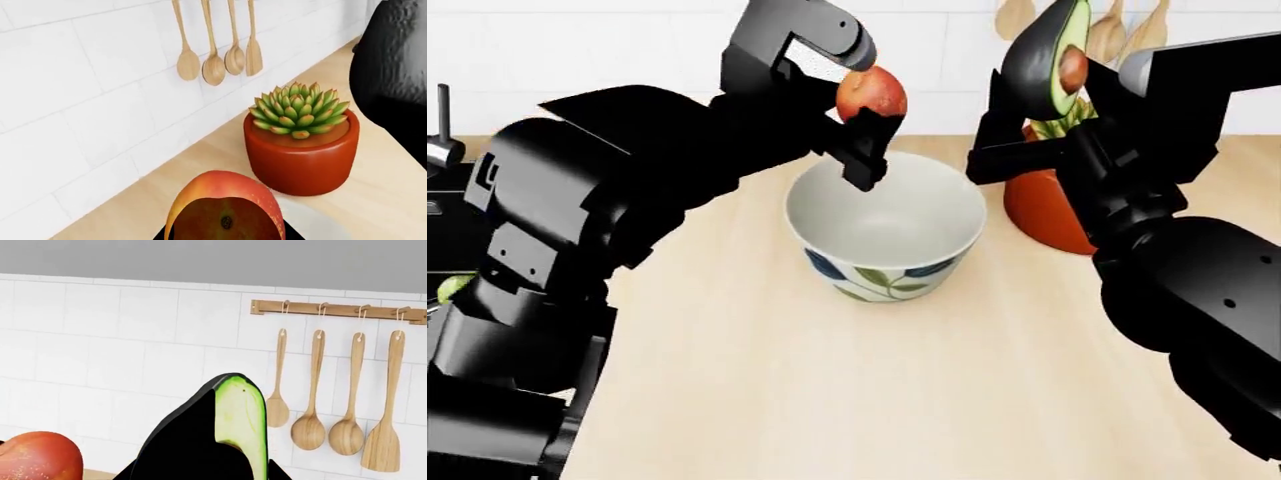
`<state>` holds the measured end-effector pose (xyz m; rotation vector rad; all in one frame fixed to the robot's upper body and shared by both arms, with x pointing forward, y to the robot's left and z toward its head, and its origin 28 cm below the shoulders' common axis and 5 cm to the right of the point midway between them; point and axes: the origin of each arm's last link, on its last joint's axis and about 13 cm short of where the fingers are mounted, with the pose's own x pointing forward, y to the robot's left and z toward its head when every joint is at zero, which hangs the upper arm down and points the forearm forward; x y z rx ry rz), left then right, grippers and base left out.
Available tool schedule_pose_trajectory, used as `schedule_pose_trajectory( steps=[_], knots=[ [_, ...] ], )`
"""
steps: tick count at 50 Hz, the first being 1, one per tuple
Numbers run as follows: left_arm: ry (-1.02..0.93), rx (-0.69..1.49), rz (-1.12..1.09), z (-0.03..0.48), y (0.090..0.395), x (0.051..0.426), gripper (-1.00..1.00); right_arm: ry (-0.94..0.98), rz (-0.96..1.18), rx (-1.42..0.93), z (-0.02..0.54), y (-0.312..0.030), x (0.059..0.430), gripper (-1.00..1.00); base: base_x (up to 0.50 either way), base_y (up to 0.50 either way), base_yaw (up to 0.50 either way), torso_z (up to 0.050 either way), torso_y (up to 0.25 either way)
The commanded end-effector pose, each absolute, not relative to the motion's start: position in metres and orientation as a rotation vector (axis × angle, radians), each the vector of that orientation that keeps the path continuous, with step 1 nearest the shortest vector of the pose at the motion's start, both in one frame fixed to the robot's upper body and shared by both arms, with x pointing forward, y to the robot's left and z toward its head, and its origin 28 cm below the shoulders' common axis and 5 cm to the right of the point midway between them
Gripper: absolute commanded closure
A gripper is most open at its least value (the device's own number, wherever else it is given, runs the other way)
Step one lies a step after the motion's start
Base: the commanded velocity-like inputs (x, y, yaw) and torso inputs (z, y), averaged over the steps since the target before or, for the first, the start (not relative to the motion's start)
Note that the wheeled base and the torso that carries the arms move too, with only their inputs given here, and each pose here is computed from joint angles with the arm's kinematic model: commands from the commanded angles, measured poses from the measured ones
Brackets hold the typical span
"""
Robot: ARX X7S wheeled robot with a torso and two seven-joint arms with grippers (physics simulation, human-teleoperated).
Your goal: Pick the peachs and avocados from the sink and place them in one bowl. Place the brussel sprout in the other bowl. Then turn off the sink faucet.
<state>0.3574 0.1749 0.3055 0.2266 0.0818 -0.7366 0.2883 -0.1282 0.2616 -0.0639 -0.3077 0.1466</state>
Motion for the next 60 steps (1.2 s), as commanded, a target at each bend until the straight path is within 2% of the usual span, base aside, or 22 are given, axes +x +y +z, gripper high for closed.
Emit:
schedule_pose_trajectory(
  steps=[1, 15, 55, 56, 60],
  knots=[
    [0.247, 0.319, -0.775, 0.319, 0.178, 0.363, 1.00, -0.322, 0.139, -0.081, 0.263, -0.130, 0.289, 1.00, 0.00, 0.00, 0.00, 0.000, 0.000],
    [0.284, 0.368, -0.833, 0.318, 0.177, 0.352, 1.00, -0.322, 0.143, -0.079, 0.262, -0.130, 0.290, 1.00, 0.00, 0.00, 0.00, 0.000, 0.000],
    [0.343, 0.368, -0.850, 0.286, 0.161, 0.369, 1.00, -0.310, 0.139, -0.056, 0.253, -0.132, 0.286, 1.00, 0.00, 0.00, 0.00, 0.000, 0.001],
    [0.338, 0.369, -0.849, 0.286, 0.161, 0.369, -1.00, -0.309, 0.139, -0.055, 0.252, -0.132, 0.286, 1.00, 0.00, 0.00, 0.00, 0.010, 0.000],
    [0.320, 0.369, -0.852, 0.289, 0.161, 0.368, -1.00, -0.307, 0.140, -0.053, 0.251, -0.132, 0.287, 1.00, 0.00, 0.00, 0.00, 0.000, 0.000]
  ],
)
